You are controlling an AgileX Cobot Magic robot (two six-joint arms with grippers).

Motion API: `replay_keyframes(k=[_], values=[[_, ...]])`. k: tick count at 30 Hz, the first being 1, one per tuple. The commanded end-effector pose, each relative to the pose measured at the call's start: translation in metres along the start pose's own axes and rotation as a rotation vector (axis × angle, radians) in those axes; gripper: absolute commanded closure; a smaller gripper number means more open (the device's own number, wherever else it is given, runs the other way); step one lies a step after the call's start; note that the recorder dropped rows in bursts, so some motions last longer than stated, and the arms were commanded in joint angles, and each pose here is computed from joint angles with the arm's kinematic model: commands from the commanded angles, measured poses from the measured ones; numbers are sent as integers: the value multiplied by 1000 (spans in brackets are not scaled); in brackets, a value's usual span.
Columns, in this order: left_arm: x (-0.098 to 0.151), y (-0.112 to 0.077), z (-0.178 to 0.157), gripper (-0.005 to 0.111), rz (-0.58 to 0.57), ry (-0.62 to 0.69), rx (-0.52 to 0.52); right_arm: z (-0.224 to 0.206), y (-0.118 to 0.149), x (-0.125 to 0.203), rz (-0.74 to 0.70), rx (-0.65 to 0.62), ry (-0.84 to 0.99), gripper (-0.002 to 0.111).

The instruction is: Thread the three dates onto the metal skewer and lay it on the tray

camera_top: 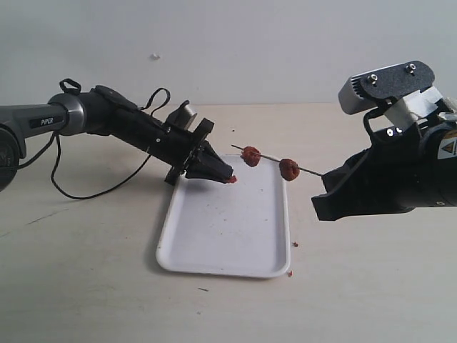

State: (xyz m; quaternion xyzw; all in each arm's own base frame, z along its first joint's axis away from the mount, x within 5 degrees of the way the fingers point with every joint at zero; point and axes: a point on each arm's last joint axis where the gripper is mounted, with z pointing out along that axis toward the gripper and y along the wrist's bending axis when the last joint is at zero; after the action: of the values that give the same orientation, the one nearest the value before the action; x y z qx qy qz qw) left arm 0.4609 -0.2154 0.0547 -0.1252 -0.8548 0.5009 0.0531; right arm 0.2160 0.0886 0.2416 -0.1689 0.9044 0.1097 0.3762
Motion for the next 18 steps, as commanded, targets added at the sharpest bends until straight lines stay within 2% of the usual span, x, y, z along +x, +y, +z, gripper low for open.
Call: replay_keyframes(k=[1, 5, 18], values=[[31, 85, 42, 107, -98, 132, -182, 0, -1, -2, 9, 6, -17, 108], [34, 92, 46, 107, -113, 142, -182, 0, -1, -2, 9, 6, -17, 108], [34, 92, 46, 107, -113, 141, -180, 0, -1, -2, 9, 6, -17, 108]])
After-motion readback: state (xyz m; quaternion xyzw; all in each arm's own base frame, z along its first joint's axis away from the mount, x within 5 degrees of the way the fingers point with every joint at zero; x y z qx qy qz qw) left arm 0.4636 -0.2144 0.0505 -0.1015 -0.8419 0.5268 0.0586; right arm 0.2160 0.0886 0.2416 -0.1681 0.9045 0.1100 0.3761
